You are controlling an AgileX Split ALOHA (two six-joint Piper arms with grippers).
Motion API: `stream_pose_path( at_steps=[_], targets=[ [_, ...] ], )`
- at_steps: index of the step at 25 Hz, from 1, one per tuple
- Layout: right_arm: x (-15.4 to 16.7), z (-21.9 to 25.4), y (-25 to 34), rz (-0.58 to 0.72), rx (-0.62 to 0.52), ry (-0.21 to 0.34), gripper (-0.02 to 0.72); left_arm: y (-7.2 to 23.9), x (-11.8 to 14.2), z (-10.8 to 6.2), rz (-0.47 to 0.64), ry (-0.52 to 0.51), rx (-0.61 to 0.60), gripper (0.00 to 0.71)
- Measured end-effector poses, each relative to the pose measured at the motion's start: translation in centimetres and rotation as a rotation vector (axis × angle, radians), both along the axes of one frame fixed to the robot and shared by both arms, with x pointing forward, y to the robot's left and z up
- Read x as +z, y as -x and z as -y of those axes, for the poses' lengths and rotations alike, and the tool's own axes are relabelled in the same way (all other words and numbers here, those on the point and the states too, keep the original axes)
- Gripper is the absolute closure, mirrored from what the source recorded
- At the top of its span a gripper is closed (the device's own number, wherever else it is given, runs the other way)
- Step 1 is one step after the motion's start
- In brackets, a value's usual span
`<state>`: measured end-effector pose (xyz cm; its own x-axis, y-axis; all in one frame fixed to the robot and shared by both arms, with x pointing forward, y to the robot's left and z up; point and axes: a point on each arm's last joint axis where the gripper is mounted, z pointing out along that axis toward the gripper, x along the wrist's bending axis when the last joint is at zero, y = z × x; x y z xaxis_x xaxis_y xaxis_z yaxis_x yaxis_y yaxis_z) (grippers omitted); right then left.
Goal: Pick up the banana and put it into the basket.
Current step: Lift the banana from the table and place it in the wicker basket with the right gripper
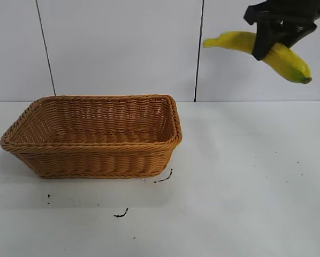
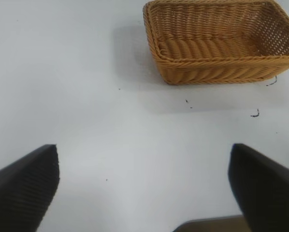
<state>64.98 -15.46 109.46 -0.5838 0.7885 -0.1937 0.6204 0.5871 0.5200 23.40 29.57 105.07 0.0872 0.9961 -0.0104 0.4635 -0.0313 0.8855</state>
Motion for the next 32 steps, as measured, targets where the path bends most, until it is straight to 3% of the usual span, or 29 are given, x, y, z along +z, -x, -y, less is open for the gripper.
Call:
stream_pose_path(
  at_steps=[8, 17, 23, 32],
  targets=[
    [-1.7, -9.8, -1.1, 0.102, 0.305, 0.05, 0.402, 0.0, 0.0, 0.0, 0.0, 0.0, 0.0, 0.02],
    [-7.6, -15.8, -1.6, 0.164, 0.534, 0.129, 0.402, 0.0, 0.0, 0.0, 0.0, 0.0, 0.0, 0.02],
    [-11.3, -16.5, -2.6, 0.159, 0.563, 0.152, 0.402, 0.0, 0.0, 0.0, 0.0, 0.0, 0.0, 0.02],
    [-15.9, -17.4, -3.2, 0.113, 0.546, 0.093, 0.402, 0.0, 0.0, 0.0, 0.0, 0.0, 0.0, 0.02]
  ],
)
